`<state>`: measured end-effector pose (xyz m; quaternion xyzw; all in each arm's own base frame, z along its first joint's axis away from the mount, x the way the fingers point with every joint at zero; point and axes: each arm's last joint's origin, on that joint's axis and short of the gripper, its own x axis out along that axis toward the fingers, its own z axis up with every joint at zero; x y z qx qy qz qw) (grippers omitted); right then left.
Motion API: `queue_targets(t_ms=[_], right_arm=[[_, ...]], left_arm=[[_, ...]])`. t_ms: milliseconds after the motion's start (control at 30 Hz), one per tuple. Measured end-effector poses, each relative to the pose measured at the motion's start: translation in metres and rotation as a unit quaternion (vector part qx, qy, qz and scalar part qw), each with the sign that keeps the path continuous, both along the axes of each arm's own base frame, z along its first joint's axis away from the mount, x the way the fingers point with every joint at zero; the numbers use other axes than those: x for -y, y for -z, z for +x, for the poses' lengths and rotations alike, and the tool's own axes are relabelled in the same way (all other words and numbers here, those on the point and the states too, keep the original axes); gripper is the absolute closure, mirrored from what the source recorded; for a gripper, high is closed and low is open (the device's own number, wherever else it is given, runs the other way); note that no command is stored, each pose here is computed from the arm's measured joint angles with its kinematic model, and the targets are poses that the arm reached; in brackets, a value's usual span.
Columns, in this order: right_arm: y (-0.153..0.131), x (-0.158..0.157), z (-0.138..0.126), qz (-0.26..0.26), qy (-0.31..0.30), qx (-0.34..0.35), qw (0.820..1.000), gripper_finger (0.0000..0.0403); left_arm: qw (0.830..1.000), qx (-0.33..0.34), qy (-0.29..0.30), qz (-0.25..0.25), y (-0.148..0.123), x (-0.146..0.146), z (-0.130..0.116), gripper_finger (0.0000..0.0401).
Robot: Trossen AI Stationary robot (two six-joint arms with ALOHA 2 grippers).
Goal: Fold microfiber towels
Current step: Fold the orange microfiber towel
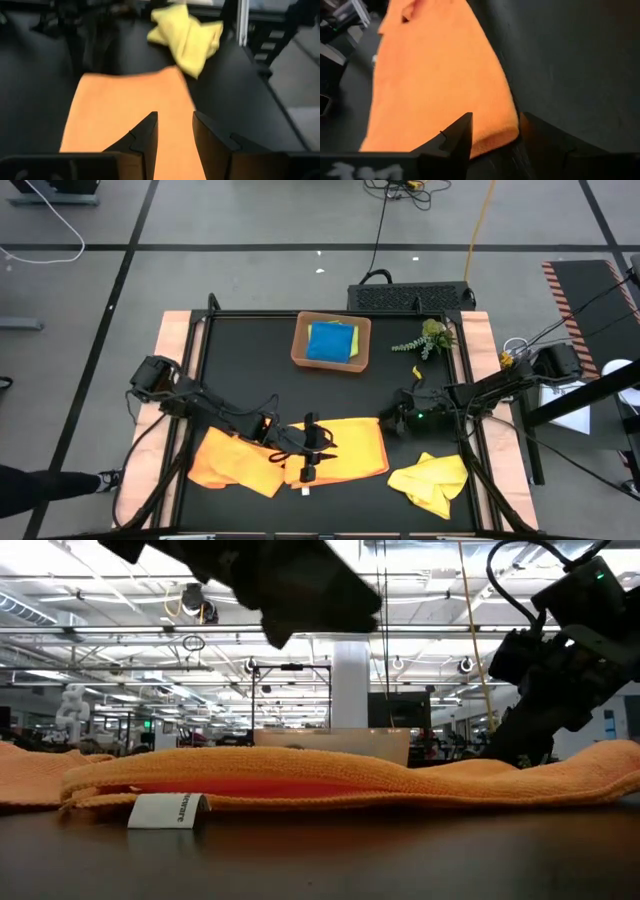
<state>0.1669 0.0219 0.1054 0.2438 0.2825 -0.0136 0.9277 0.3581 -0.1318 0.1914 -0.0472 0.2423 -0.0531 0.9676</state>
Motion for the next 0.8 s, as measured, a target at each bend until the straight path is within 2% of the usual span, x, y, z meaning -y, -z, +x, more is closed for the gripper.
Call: queue_targets(t_ms=[233,433,600,800], right_arm=[[0.010,0.000,0.007,-0.002,0.007,-0.015,1.000,0.0202],[0.020,0.002,0.013,0.008,0.017,-0.012,1.000,0.0200],[0.024,0.002,0.016,-0.001,0.013,-0.003,1.000,0.0227],[0.024,0.002,0.016,-0.011,0.006,-0.001,1.000,0.0300]], left_arm=[[1.000,0.006,-0.014,-0.014,0.008,-0.004,0.007,0.0277],[0.999,0.010,-0.016,-0.027,0.012,-0.010,0.012,0.0277],[0.999,0.011,-0.019,-0.026,0.012,-0.013,0.013,0.0277],[0.999,0.015,-0.025,-0.027,0.011,-0.018,0.015,0.0277]])
